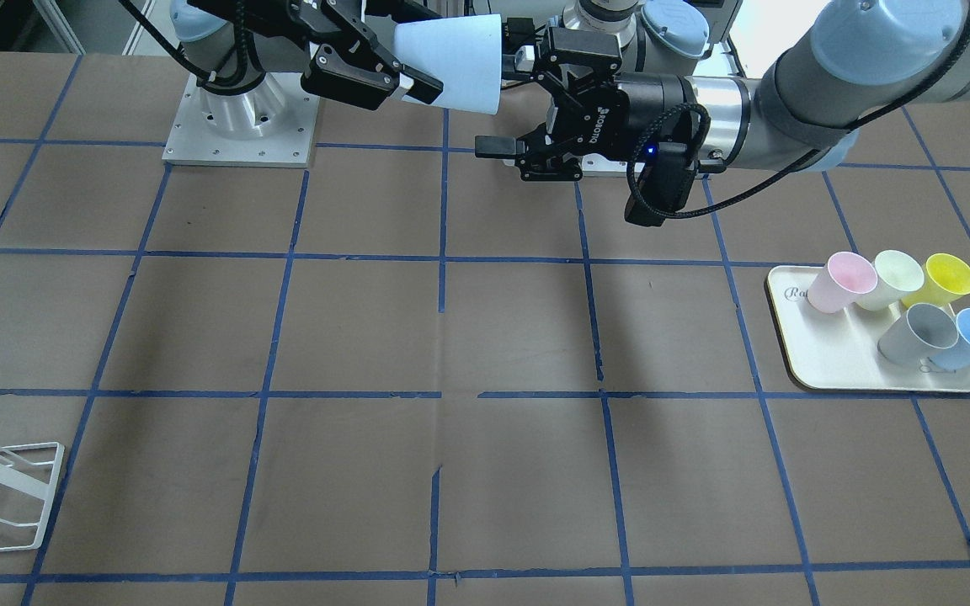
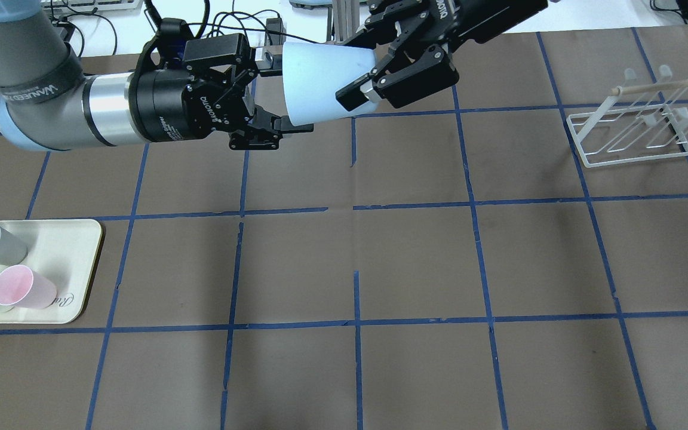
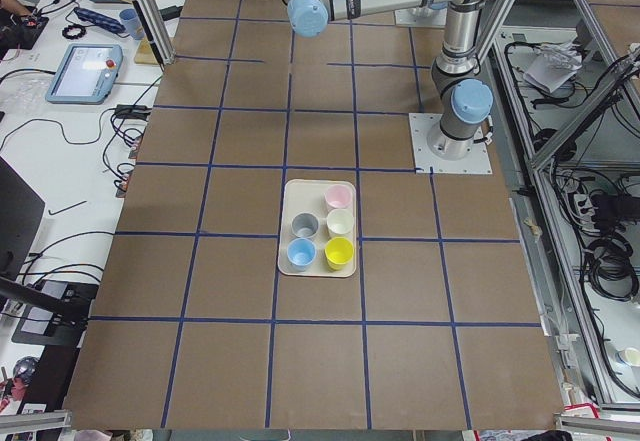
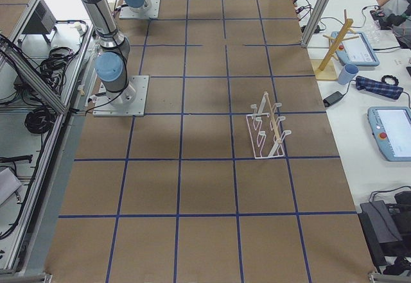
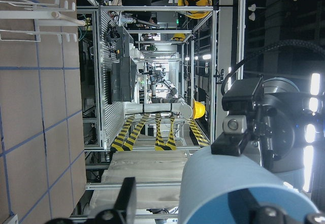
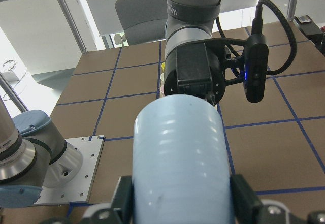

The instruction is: Transfer IKEA cup to right arm and place on rack

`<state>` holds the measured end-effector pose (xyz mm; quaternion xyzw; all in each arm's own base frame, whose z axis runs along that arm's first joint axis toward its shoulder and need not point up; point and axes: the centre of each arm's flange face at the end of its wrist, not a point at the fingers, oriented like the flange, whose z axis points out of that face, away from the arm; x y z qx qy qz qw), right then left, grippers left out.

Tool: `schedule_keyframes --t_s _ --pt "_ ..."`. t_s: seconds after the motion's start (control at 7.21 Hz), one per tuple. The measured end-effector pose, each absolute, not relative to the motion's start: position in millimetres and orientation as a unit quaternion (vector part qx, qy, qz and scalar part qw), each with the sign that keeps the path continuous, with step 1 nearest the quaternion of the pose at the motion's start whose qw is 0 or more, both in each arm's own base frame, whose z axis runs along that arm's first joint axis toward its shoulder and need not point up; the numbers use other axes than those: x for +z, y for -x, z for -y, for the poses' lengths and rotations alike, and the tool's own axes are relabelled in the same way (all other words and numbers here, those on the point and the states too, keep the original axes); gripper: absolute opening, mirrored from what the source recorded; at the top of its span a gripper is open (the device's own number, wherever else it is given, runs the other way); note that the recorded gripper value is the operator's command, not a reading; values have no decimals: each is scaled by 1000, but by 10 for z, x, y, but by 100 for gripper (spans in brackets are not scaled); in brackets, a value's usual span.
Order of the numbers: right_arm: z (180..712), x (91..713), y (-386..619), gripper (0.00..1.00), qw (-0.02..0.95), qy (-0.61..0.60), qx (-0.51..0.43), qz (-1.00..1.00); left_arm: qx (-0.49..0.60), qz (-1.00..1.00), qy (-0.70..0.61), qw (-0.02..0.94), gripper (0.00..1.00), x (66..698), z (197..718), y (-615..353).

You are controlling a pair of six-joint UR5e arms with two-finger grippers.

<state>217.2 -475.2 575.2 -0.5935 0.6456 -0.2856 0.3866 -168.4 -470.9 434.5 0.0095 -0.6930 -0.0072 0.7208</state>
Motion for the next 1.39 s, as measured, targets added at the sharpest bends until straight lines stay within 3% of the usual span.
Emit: schedule_keyframes --t_s 0.55,0.97,1.39 --pt "5049 5614 -1040 20 275 574 -237 -734 21 693 -19 720 100 4317 4871 1370" --pt "5334 5231 -174 20 109 593 -85 -793 41 708 53 703 100 4577 5069 1259" --pt "5842 4682 713 20 -64 585 68 -806 -53 780 102 616 100 4855 5267 1128"
